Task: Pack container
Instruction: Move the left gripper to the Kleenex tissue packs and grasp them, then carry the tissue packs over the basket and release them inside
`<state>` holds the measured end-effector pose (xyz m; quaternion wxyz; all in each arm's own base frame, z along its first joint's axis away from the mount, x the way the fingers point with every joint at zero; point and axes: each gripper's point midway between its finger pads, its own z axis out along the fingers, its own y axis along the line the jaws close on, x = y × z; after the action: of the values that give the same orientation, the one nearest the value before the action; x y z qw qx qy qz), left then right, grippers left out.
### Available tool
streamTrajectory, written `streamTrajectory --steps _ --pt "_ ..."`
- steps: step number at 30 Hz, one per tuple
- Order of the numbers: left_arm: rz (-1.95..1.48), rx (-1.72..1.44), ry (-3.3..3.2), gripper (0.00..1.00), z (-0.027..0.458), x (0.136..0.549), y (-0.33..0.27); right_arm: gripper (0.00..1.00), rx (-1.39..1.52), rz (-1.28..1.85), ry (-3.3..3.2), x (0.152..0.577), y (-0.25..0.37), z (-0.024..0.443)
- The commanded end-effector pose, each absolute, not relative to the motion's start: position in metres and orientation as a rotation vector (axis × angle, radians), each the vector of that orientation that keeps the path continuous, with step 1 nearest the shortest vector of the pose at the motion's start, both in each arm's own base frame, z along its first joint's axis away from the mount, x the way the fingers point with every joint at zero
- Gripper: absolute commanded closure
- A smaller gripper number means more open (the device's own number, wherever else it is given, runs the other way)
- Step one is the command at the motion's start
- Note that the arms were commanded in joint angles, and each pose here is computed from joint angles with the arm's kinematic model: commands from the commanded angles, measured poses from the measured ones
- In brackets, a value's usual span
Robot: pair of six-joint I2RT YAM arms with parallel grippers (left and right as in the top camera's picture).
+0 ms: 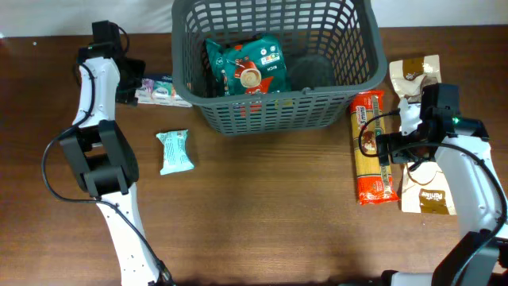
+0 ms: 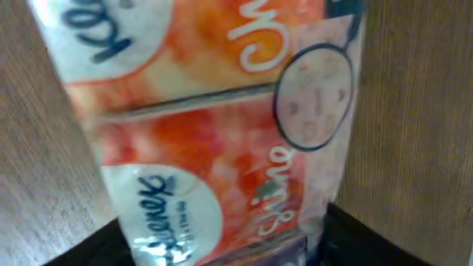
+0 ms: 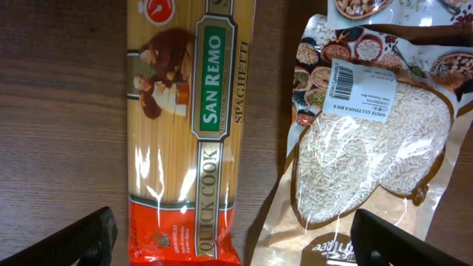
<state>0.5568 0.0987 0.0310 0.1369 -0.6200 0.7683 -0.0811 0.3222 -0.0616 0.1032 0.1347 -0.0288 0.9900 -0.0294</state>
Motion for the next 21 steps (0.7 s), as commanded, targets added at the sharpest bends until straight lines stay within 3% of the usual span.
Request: streamTrajectory --steps 1,4,10,16,21 --pt "-0.157 -1.859 2.31 0.4 -0.006 0.536 0.095 0.01 -0.085 -0.079 2.851 0.328 -0.063 0.108" --pt "-0.15 -1.866 2.318 0.68 -0.007 0.533 0.095 0.01 -0.085 -0.079 2.851 0.328 -0.063 0.108" --pt "-0.137 -1.876 2.343 0.97 -0.008 0.527 0.093 0.01 -0.084 -0.079 2.851 0.328 -0.063 0.108" --pt "-0.278 -1.7 2.451 0.98 0.008 0.54 0.086 0.01 -0.084 -0.079 2.851 0.328 -0.064 0.108" --pt "-0.425 -1.41 2.486 0.98 0.063 0.566 0.09 0.01 -0.084 -0.079 2.851 0.328 -0.063 0.108"
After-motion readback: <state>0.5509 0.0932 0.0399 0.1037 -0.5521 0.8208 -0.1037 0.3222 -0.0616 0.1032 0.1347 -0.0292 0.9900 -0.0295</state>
